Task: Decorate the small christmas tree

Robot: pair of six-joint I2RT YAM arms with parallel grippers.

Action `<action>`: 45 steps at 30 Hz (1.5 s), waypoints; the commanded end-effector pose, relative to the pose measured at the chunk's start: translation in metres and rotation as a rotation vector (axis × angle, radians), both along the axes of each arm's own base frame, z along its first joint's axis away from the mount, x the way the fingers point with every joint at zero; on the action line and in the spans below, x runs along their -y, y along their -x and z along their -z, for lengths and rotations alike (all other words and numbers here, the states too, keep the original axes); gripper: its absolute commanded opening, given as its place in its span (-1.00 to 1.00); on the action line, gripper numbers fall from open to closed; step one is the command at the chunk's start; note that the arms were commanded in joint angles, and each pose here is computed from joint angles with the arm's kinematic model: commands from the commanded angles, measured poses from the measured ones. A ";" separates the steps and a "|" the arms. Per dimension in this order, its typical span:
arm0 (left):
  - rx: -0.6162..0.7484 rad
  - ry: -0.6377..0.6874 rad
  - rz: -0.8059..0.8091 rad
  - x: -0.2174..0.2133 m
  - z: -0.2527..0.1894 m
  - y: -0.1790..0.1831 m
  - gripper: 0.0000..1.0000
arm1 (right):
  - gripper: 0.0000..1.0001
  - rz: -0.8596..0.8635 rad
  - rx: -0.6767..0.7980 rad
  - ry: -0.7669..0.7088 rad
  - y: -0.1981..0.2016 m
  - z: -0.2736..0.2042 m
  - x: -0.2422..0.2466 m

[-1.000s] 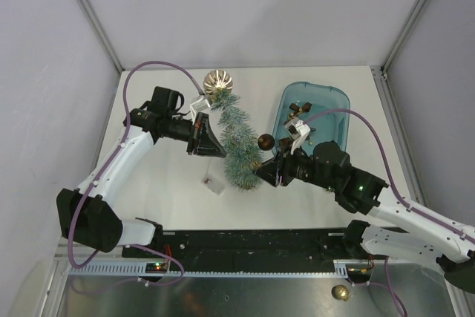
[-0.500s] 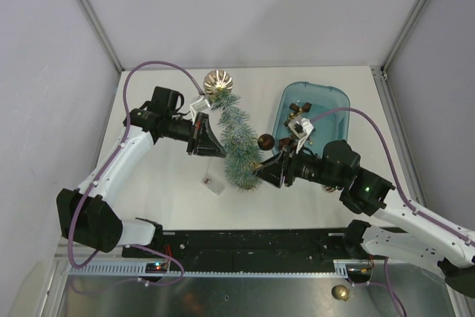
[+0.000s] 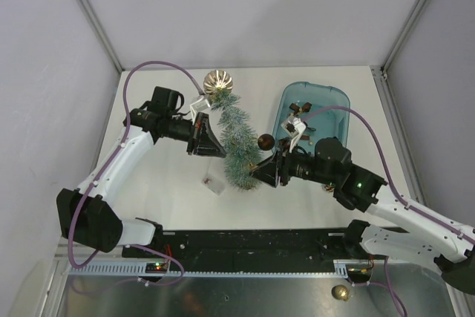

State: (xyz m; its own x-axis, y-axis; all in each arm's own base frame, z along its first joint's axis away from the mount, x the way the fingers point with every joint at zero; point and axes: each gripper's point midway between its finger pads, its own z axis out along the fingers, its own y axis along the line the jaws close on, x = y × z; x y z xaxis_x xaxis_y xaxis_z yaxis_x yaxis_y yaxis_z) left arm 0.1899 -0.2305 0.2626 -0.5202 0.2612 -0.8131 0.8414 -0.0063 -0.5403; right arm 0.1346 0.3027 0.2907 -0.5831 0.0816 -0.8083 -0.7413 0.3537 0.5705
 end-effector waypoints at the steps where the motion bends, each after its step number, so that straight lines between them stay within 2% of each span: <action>1: 0.056 0.036 0.020 0.002 -0.017 0.004 -0.81 | -0.20 0.046 0.014 -0.006 -0.008 -0.009 -0.001; 9: 0.060 0.035 0.020 0.001 -0.016 0.005 -0.81 | -0.25 0.138 0.010 0.042 -0.021 0.012 0.002; 19: 0.053 0.033 0.020 0.002 -0.014 0.004 -0.82 | -0.29 0.216 0.012 0.085 -0.018 0.033 0.005; 37: 0.051 0.030 0.019 0.002 -0.014 0.004 -0.81 | -0.30 0.201 -0.023 0.099 0.001 0.055 0.003; 45: 0.051 0.034 0.021 0.001 -0.015 0.005 -0.82 | -0.28 0.250 0.024 0.059 -0.012 0.044 0.009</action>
State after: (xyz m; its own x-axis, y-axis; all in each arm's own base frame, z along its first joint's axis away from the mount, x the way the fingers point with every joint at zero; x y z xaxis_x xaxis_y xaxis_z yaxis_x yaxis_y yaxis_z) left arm 0.1899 -0.2305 0.2626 -0.5205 0.2614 -0.8129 0.8413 -0.0059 -0.5406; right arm 0.1333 0.2949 0.2255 -0.5836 0.0935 -0.8067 -0.6361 0.5649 0.5256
